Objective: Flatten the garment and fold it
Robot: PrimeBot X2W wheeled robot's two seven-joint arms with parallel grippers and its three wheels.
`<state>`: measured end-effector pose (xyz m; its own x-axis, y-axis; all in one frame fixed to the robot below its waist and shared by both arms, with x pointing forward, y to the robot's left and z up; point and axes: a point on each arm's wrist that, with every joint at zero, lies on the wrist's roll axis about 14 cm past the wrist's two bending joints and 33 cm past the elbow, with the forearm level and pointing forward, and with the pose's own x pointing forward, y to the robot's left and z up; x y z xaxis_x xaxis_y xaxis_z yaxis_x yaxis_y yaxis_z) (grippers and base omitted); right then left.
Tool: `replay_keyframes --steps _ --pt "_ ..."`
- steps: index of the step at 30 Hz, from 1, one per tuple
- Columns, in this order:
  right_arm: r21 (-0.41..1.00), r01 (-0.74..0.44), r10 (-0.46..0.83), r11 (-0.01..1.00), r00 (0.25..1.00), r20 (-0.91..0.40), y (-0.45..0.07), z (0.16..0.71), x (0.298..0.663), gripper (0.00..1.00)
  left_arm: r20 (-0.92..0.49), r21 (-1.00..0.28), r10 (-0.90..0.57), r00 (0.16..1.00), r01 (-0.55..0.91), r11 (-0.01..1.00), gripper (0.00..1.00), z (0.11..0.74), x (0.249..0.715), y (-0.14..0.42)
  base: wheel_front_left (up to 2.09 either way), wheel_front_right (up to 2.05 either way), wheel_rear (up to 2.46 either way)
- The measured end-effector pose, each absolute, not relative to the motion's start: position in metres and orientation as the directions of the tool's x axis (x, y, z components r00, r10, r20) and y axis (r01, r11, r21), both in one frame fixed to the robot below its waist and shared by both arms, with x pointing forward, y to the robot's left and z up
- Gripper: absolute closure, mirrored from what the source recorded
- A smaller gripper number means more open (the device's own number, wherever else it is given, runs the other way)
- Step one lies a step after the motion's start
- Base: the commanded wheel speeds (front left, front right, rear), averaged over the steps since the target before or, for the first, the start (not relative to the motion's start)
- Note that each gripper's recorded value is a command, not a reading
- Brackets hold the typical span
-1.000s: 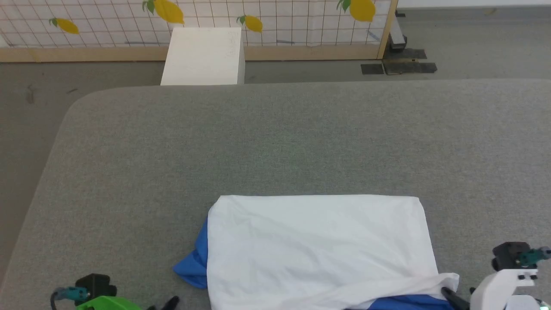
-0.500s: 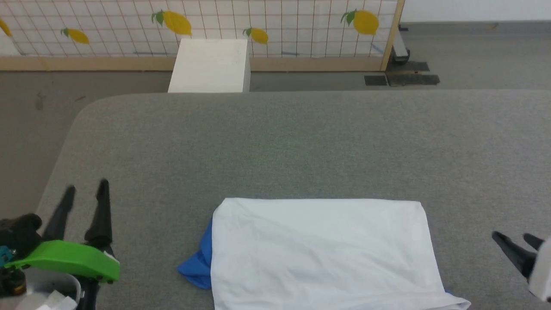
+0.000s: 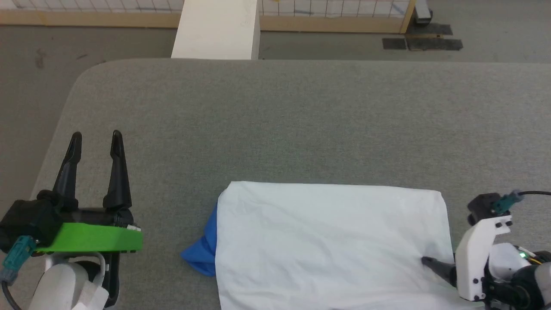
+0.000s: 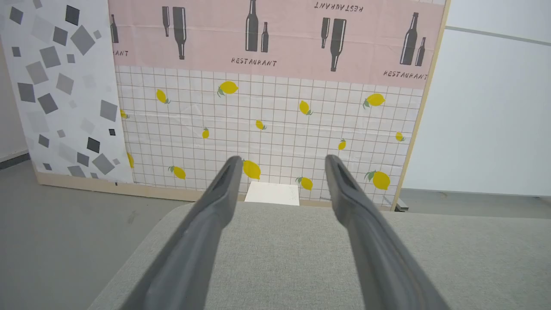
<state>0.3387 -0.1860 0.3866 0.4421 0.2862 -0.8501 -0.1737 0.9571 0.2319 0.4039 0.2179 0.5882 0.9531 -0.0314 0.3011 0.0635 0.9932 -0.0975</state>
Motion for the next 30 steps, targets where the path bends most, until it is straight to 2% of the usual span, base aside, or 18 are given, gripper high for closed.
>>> replay_keyframes --steps 9,15,16,17,18,25,30 --pt "0.334 -0.276 0.421 0.902 0.381 -0.823 -0.131 0.375 0.344 0.0 0.291 -0.131 -0.004 0.957 0.044 0.99 0.0 0.577 0.406 0.224 0.0 0.0 0.0" --pt "0.331 -0.312 0.433 0.891 0.357 -0.828 -0.122 0.37 0.347 0.0 0.284 -0.128 -0.013 0.959 0.051 0.991 0.0 0.573 0.406 0.22 0.0 0.0 0.0" --pt "0.327 -0.314 0.429 0.892 0.351 -0.832 -0.122 0.369 0.347 0.58 0.285 -0.13 -0.011 0.958 0.05 0.99 0.0 0.572 0.406 0.22 0.0 0.0 0.0" --pt "0.322 -0.314 0.425 0.893 0.352 -0.834 -0.124 0.369 0.349 0.93 0.283 -0.131 -0.01 0.959 0.049 0.99 0.0 0.571 0.406 0.22 0.0 0.0 0.0" --pt "0.32 -0.309 0.421 0.896 0.356 -0.834 -0.125 0.369 0.35 1.0 0.281 -0.132 -0.008 0.96 0.047 0.99 0.0 0.571 0.406 0.22 0.0 0.0 0.0" --pt "0.318 -0.244 0.393 0.916 0.4 -0.828 -0.141 0.37 0.359 1.0 0.282 -0.142 -0.002 0.959 0.044 0.989 0.0 0.571 0.405 0.221 0.0 0.0 0.0" --pt "0.3 -0.139 0.33 0.944 0.449 -0.83 -0.176 0.374 0.367 1.0 0.291 -0.152 0.0 0.957 0.046 0.987 0.0 0.573 0.405 0.22 0.0 0.0 0.0"
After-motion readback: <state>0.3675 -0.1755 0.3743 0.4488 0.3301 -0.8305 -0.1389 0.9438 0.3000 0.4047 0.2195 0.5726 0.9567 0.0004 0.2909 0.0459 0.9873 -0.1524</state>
